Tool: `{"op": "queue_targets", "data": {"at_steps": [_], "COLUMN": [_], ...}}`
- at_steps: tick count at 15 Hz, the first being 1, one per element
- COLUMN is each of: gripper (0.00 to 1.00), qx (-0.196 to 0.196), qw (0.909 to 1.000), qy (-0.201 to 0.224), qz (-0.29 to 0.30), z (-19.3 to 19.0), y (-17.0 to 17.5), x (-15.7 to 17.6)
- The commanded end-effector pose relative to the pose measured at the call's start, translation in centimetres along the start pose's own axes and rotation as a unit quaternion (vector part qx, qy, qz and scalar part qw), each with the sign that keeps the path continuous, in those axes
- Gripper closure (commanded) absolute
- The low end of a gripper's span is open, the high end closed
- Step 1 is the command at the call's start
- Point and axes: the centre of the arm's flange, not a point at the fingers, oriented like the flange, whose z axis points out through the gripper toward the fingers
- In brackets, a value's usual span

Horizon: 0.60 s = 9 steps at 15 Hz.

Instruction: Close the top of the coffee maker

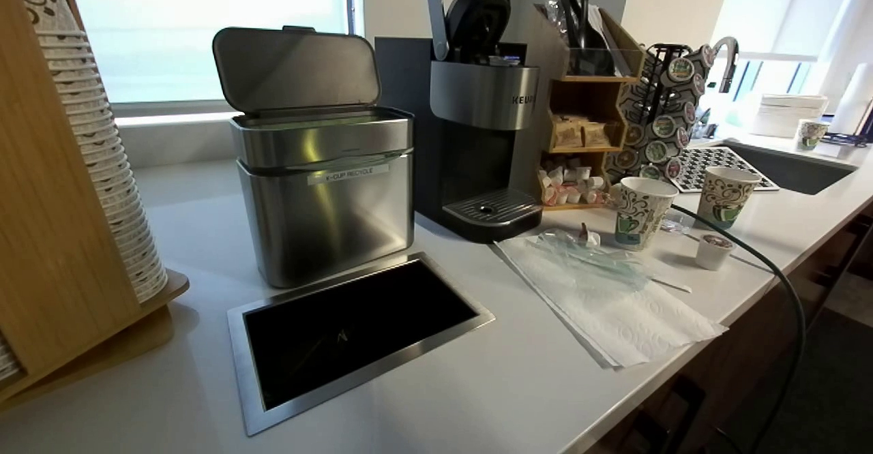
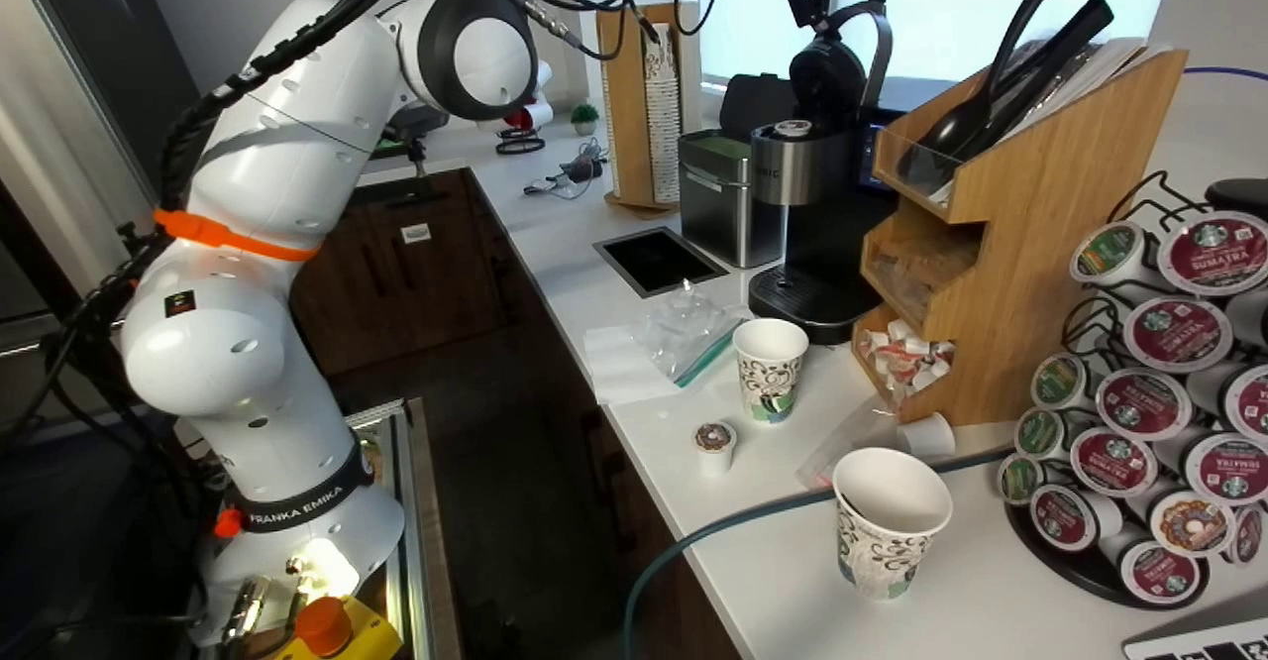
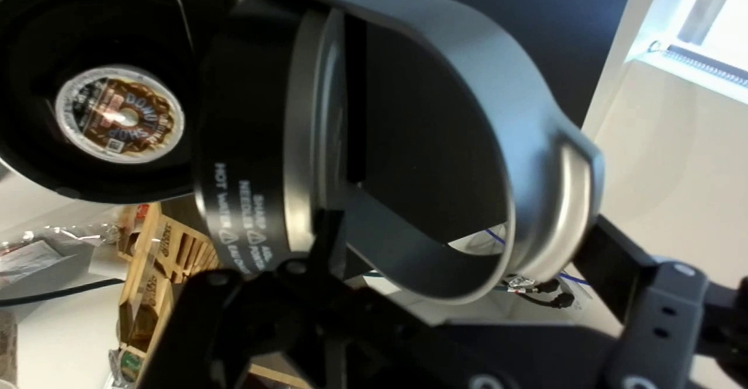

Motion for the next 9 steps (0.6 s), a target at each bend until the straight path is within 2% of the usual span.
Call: {"op": "queue_targets", "data": {"at_steps": [1, 3, 5, 9], "gripper": [0.00, 0.00, 0.00, 0.00], "qx": [-0.060, -0.101, -0.154, -0.252], "qw": [0.9980, 0.9946, 0.9876, 0.9666], "qy": [0.010, 0.019, 0.029, 0.031], "qz": [0.014, 0.007, -0.005, -0.033], "z": [-1.8, -2.2, -2.3, -2.0], "y": [-1.1, -0.1, 1.5, 5.1], "x": [0.5, 1.1, 1.8, 2.3]}}
